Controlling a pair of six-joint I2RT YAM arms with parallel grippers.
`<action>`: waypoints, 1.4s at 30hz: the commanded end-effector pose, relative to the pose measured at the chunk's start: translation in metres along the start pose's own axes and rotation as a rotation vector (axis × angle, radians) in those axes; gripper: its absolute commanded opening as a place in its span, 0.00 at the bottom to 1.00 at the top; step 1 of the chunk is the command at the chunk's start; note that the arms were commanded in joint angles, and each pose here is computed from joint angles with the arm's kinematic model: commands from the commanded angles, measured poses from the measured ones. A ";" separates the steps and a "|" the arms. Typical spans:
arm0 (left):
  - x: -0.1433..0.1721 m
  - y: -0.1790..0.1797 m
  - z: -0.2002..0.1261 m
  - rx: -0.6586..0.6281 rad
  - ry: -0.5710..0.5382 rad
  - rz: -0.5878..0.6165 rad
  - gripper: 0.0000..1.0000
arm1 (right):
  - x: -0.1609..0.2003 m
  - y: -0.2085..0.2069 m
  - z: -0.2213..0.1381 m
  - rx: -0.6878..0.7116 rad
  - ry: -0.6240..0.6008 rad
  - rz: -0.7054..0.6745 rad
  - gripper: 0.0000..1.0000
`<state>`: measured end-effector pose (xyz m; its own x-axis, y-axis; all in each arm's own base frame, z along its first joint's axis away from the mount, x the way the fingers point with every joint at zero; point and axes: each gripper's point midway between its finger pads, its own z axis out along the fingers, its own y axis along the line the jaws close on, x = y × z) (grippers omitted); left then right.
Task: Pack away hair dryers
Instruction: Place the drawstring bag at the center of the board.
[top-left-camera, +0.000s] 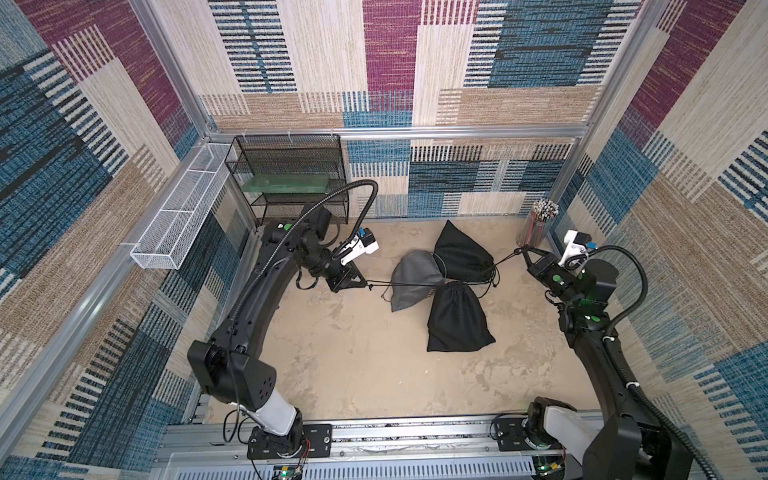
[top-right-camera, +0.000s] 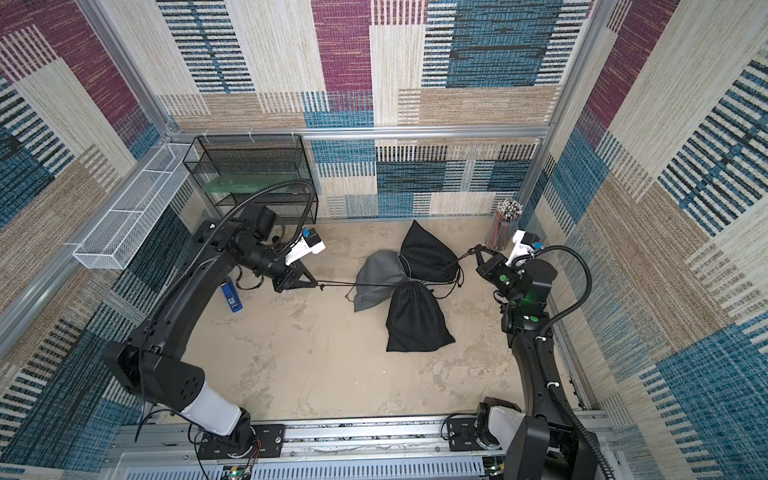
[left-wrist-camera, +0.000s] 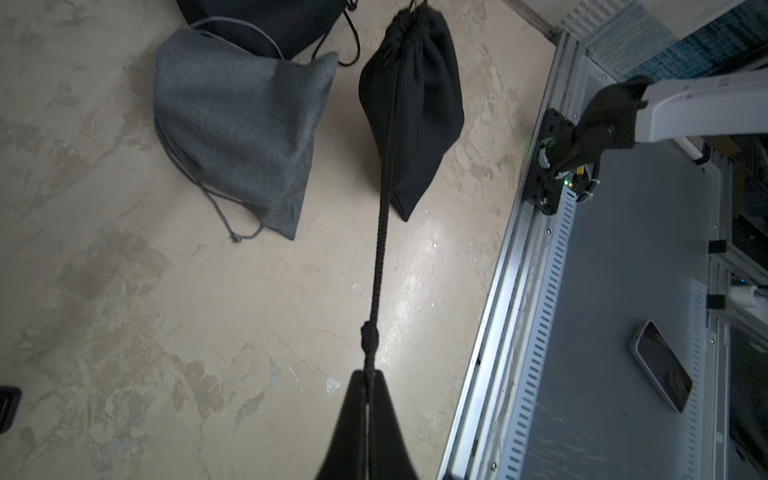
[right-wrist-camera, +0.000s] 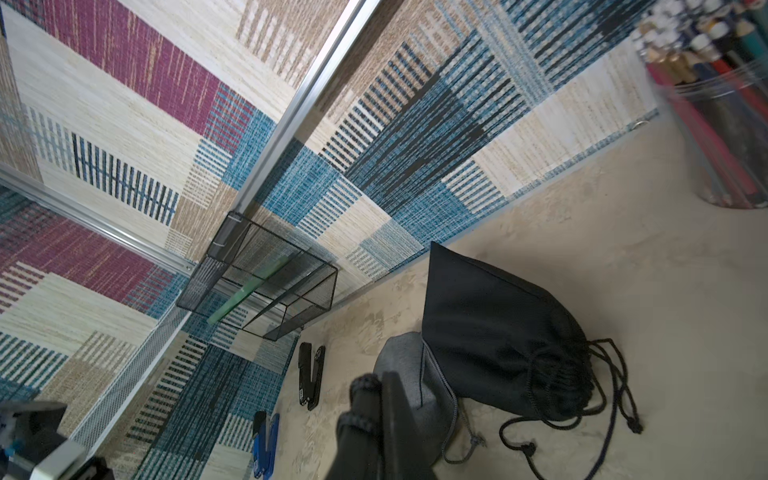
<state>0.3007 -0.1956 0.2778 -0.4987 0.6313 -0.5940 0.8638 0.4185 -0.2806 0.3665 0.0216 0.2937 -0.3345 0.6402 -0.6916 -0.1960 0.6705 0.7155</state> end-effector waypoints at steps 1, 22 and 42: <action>-0.022 0.014 0.006 0.028 -0.036 -0.083 0.00 | 0.015 -0.001 0.015 0.057 0.038 -0.081 0.00; -0.039 0.062 0.014 -0.106 0.009 -0.039 0.59 | 0.157 -0.005 0.056 0.219 0.613 -0.273 0.58; 0.003 0.143 -0.055 -0.788 -0.612 -0.287 1.00 | 0.049 -0.007 0.021 0.268 -0.044 -0.689 0.95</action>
<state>0.3753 -0.1155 0.2318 -0.5918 0.2882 -0.7528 0.4667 0.8840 -0.0284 0.3532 0.0780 0.2092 -0.4091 0.0690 -0.9099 -0.1673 0.9746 0.1491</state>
